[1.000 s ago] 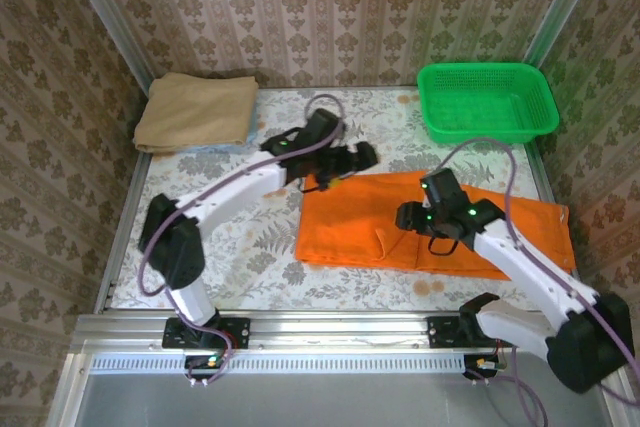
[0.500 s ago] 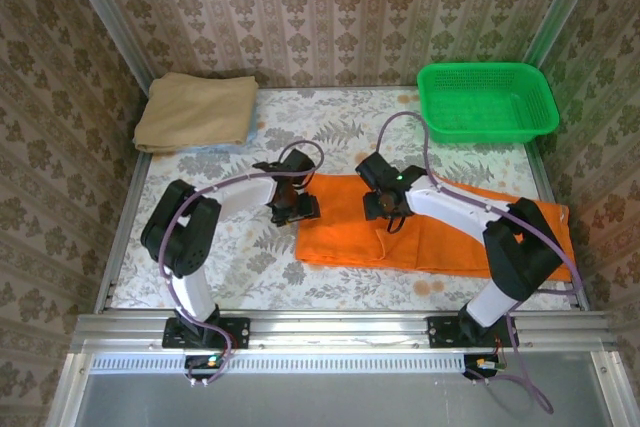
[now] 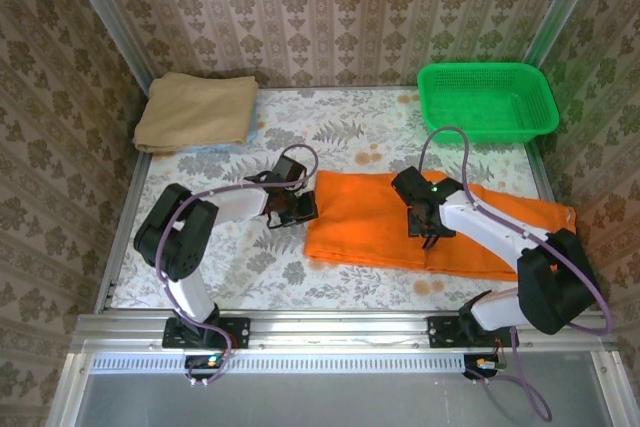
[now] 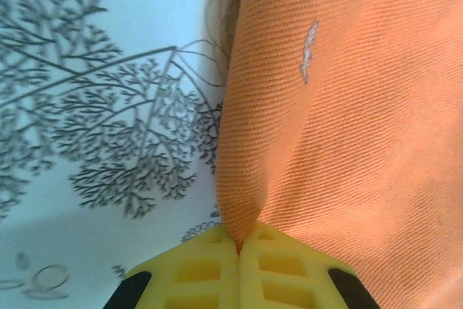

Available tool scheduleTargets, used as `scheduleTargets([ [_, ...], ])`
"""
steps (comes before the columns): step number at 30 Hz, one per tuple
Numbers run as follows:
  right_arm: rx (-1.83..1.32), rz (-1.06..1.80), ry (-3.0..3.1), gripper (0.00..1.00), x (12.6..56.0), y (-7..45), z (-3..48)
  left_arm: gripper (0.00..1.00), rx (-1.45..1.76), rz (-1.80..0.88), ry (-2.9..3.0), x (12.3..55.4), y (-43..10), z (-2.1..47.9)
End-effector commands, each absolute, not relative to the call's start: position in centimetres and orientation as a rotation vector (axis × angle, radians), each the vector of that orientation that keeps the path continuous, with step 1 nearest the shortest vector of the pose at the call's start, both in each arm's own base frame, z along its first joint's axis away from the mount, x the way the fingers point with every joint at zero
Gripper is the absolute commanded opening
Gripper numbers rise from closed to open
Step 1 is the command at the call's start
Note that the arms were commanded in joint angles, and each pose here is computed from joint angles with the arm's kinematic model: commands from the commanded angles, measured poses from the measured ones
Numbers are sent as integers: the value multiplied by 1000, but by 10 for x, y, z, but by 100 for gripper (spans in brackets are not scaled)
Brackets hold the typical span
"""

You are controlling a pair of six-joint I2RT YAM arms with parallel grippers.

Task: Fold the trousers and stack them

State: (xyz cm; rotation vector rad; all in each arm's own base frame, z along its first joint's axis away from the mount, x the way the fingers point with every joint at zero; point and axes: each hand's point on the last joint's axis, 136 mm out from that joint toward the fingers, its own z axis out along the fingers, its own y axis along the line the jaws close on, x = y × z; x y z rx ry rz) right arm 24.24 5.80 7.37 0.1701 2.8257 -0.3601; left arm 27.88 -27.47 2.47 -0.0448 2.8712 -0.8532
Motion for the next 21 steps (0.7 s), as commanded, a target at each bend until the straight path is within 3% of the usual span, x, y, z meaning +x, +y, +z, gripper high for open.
scheduleTargets([
  [1, 238, -389, 2822, 61, 237, 49, 75, 0, -33, -1120, 2783, 277, -295, 42],
  [7, 273, -308, 2804, 62, 249, 50, 80, 0, -67, -1125, 2698, 283, -271, 68],
  [15, 271, -207, 2768, 62, 263, 60, 93, 0, -64, -879, 2654, 290, -214, 121],
  [21, 272, -104, 2755, 62, 267, 71, 100, 0, -287, -562, 2778, 286, -117, 119],
])
